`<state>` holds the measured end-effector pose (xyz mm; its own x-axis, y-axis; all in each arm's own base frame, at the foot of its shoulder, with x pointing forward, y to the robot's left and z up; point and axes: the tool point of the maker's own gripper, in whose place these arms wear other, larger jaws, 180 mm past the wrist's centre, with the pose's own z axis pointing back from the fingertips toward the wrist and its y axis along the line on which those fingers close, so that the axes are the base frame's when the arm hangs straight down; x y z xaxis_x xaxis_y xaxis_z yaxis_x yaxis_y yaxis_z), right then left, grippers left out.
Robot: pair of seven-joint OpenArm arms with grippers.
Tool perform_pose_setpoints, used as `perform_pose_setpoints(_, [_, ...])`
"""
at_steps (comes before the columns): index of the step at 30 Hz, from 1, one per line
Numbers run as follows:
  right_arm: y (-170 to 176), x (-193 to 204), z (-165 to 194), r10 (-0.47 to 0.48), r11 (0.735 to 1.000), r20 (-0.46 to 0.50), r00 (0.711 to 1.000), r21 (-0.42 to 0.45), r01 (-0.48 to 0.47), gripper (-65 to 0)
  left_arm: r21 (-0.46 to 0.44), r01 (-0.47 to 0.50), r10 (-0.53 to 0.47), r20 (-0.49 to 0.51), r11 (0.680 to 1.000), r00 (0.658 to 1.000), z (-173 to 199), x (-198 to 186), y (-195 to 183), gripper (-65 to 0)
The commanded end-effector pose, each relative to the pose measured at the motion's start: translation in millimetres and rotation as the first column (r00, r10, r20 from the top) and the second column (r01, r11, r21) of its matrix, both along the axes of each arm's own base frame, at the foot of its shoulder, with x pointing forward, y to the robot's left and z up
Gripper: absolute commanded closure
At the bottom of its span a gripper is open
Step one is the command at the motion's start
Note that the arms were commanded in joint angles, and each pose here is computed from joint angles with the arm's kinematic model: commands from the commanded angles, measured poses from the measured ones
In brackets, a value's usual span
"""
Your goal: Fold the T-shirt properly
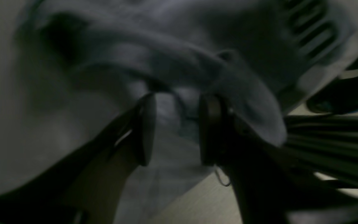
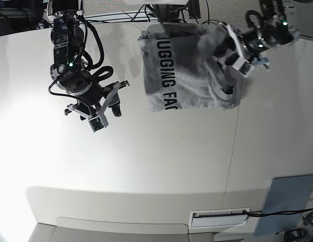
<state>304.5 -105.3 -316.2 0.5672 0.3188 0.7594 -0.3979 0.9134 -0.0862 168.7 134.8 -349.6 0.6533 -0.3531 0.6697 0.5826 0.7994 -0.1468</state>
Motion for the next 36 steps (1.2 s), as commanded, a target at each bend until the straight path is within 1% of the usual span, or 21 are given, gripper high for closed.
perform_pose_setpoints(1, [2.2, 6.4, 13.3, 0.007, 1.0, 0.051, 0.999, 0.016, -0.007, -26.0, -0.07, 0.001, 0.004, 0.063, 0.998, 0.998, 18.4, 8.8, -6.2, -22.5])
perform_pose_setpoints(3, [3.5, 6.1, 13.1, 0.01, 1.0, 0.051, 0.999, 0.016, -0.011, -26.0, -0.178, -0.001, 0.02, 0.107, 0.984, 0.994, 36.8, 14.1, -15.9, -22.5])
perform_pose_setpoints(5, [7.6, 5.2, 12.6, 0.021, 1.0, 0.05, 0.999, 0.019, -0.022, -26.0, -0.267, 0.015, 0.024, 0.145, 0.964, 0.989, 53.2, 17.1, -28.1, -21.6])
perform_pose_setpoints(6, [10.4, 4.5, 12.1, 0.03, 0.999, 0.049, 0.998, 0.02, -0.031, -26.0, -0.29, 0.024, 0.022, 0.154, 0.957, 0.988, 57.3, 17.7, -33.2, -21.0])
perform_pose_setpoints(8, [18.2, 2.4, 10.9, 0.053, 0.998, 0.046, 0.998, 0.023, -0.054, -26.0, -0.305, 0.034, 0.013, 0.152, 0.952, 0.988, 57.3, 17.1, -41.2, -20.8])
perform_pose_setpoints(11, [35.2, -1.7, 9.9, 0.101, 0.994, 0.049, 0.994, 0.034, -0.103, -26.0, -0.289, 0.056, -0.018, 0.131, 0.956, 0.991, 47.9, 11.9, -54.5, -20.8])
perform_pose_setpoints(15, [67.0, -9.6, 6.9, 0.189, 0.979, 0.066, 0.98, 0.058, -0.193, -25.8, -0.265, 0.107, -0.087, 0.086, 0.958, 0.992, 33.9, -3.4, -72.4, -20.8])
perform_pose_setpoints(16, [72.9, -11.6, 1.2, 0.207, 0.976, 0.06, 0.977, 0.053, -0.21, -24.0, -0.259, 0.119, -0.103, 0.075, 0.959, 0.992, 30.5, -7.5, -76.3, -20.8])
perform_pose_setpoints(18, [80.3, -15.4, -15.3, 0.233, 0.972, 0.029, 0.972, 0.032, -0.234, -16.3, -0.231, 0.129, -0.122, 0.045, 0.964, 0.992, 21.5, -15.3, -80.6, -20.4])
perform_pose_setpoints(21, [90.3, -16.7, -37.6, 0.267, 0.963, -0.016, 0.964, 0.03, -0.266, -4.6, -0.182, 0.101, -0.105, -0.012, 0.978, 0.994, 4.4, -20.8, -78.3, -15.8])
perform_pose_setpoints(23, [96.8, -13.9, -46.7, 0.279, 0.96, -0.039, 0.96, 0.03, -0.278, 0.0, -0.158, 0.074, -0.084, -0.053, 0.985, 0.995, -7.8, -24.6, -73.7, -12.3])
perform_pose_setpoints(25, [98.7, -7.1, -53.4, 0.269, 0.963, -0.061, 0.961, 0.029, -0.268, 0.0, -0.133, 0.052, -0.064, -0.09, 0.99, 0.994, -19.8, -28.3, -67.6, -9.9])
perform_pose_setpoints(27, [94.3, 2.6, -58.8, 0.249, 0.968, -0.07, 0.966, -0.002, -0.25, 0.0, -0.107, 0.032, -0.046, -0.128, 0.994, 0.991, -34.2, -32.8, -60.9, -9.6])
perform_pose_setpoints(30, [87.2, 15.6, -61.2, 0.22, 0.974, -0.073, 0.973, -0.031, -0.223, 0.0, -0.092, -0.002, -0.015, -0.181, 0.996, 0.983, -53.8, -39.3, -53.3, -9.6])
perform_pose_setpoints(33, [82.0, 16.7, -65.0, 0.212, 0.974, -0.109, 0.971, -0.055, -0.219, 0.0, -0.062, -0.019, 0.006, -0.202, 0.998, 0.979, -70.1, -40.2, -45.0, -9.6])
perform_pose_setpoints(36, [73.5, 9.2, -73.9, 0.2, 0.972, -0.173, 0.964, -0.088, -0.218, 0.0, -0.039, -0.029, 0.02, -0.214, 0.999, 0.977, -81.8, -32.4, -38.1, -9.6])
